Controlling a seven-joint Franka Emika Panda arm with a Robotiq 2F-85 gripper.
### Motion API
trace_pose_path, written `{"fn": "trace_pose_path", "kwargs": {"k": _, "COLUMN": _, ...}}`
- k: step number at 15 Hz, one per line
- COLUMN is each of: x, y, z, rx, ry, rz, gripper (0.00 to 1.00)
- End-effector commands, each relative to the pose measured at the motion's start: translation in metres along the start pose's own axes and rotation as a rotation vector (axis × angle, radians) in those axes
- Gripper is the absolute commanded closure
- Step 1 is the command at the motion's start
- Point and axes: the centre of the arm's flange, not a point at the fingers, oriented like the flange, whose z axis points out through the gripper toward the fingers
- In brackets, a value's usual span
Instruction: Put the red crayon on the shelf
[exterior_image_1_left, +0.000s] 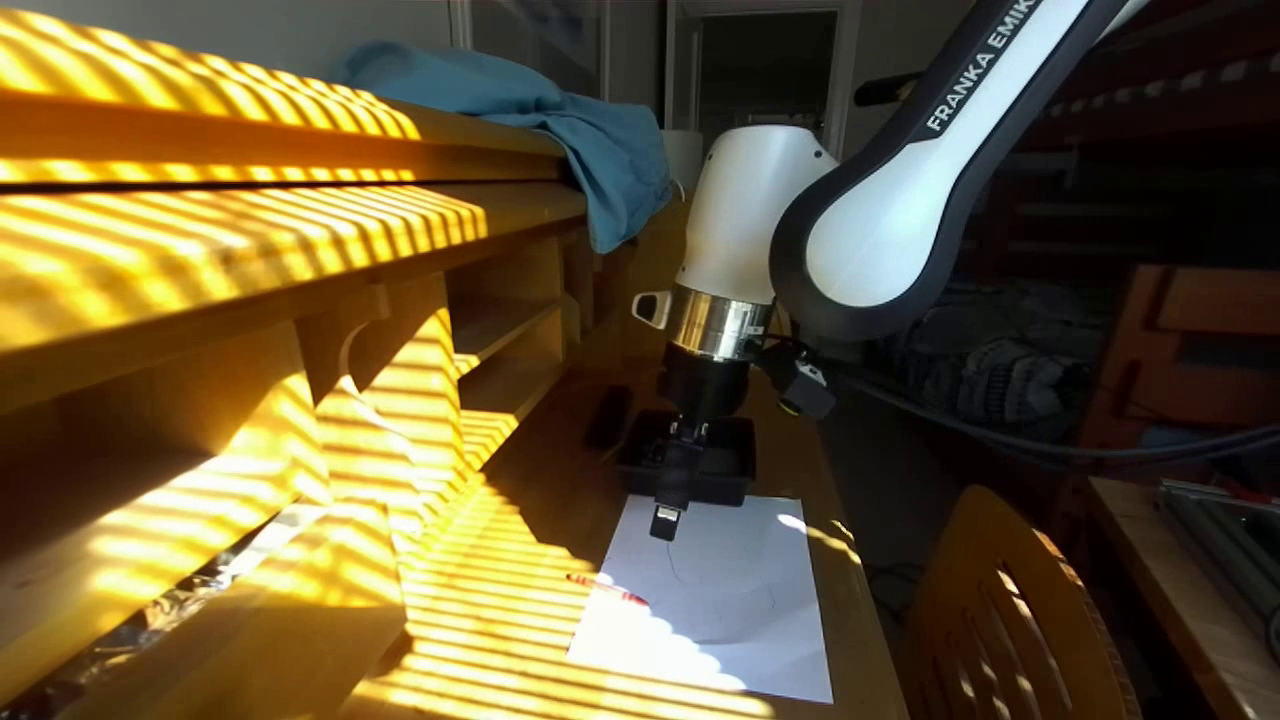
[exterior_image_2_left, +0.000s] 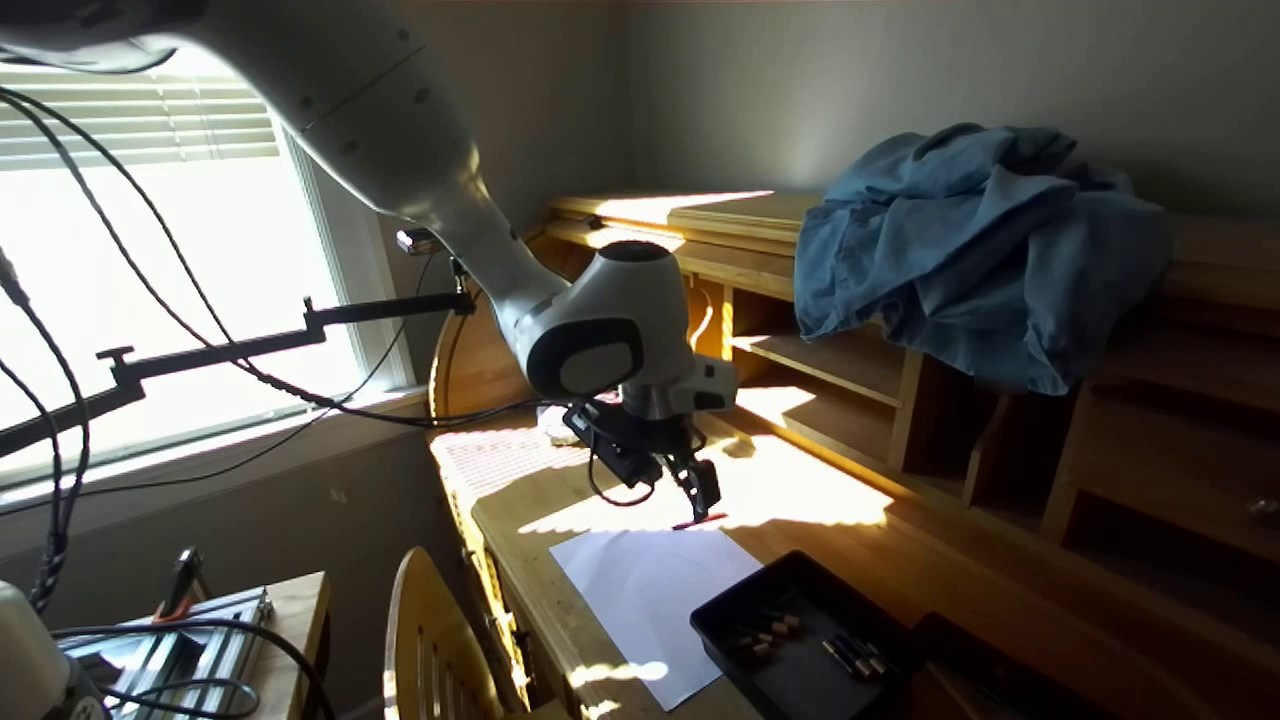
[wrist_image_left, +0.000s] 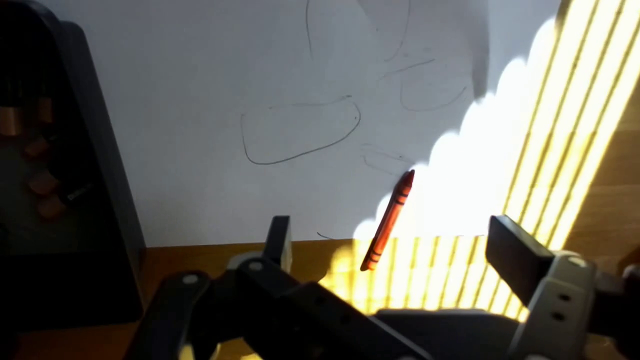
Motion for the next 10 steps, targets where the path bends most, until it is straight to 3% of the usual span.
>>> {"fn": "trace_pose_path", "kwargs": {"k": 1, "x": 0.025, "y": -0.001, "z": 0.022, "rx": 0.01, "ry": 0.023, "rz": 0.004, "gripper": 0.0}}
{"fn": "trace_pose_path", "kwargs": {"k": 8, "x": 0.043, "y": -0.01, "z": 0.049, "rx": 0.039, "ry": -0.004, "rz": 0.013, "gripper": 0.0}}
{"fn": "trace_pose_path", "kwargs": {"k": 10, "x": 0.032, "y": -0.01, "z": 0.042, "rx": 0.032, "ry": 0.007, "rz": -0.003, "gripper": 0.0}}
